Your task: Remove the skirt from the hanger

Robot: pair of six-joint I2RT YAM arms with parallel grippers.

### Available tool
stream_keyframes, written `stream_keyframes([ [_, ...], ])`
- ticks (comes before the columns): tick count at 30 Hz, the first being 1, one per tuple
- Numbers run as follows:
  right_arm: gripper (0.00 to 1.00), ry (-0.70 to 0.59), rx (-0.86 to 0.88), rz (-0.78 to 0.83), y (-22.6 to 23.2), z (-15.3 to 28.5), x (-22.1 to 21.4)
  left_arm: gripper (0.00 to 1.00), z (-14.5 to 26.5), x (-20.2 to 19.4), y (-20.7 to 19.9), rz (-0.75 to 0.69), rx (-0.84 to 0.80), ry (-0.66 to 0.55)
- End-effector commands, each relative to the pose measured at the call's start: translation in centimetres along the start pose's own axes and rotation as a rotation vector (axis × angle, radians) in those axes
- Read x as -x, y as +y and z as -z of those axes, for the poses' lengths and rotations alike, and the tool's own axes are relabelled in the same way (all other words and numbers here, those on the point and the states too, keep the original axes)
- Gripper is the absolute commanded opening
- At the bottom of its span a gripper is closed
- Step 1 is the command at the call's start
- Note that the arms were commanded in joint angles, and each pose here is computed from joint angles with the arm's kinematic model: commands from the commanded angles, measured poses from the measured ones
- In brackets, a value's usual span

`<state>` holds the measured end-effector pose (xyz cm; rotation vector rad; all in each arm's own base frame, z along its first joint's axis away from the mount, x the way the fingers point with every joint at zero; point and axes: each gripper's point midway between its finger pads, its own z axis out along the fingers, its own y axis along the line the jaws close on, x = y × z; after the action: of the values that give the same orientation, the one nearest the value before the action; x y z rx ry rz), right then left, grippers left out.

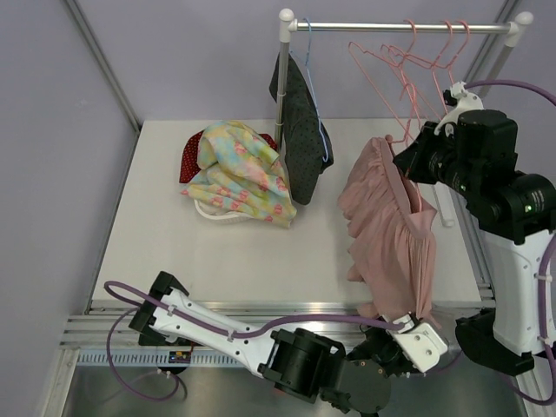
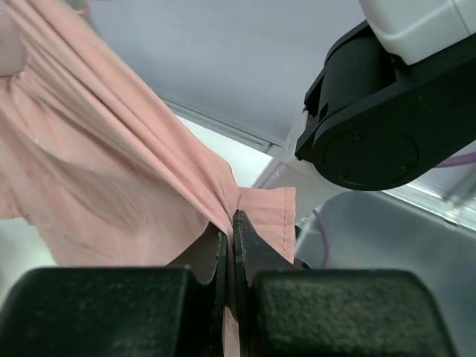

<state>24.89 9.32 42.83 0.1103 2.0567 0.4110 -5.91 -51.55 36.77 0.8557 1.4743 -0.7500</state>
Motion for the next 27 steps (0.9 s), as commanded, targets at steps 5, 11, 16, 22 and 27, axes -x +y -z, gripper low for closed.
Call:
stream_keyframes([
  [5,0.0,-0.46,-0.057,0.009,1.6,-7.0,15.5,0.0,18.6,2.4,-15.3,-0.04,-0.493,-0.022],
  [11,0.0,-0.442,-0.029,-0.03,2.3,-10.4,16.3,0.0,20.3,2.8,-14.9,-0.039,-0.453,-0.012],
  [16,0.0,-0.424,0.042,-0.067,3.4,-8.1,15.6,0.0,18.3,0.5,-11.7,0.02,-0.387,0.018],
  [22,0.0,-0.42,0.125,-0.091,3.6,-1.2,12.4,0.03,14.5,-2.2,-5.1,0.019,-0.234,0.003],
  [27,0.0,-0.42,0.201,-0.12,3.6,4.0,9.2,0.99,13.9,2.4,1.8,-0.01,-0.115,-0.092],
])
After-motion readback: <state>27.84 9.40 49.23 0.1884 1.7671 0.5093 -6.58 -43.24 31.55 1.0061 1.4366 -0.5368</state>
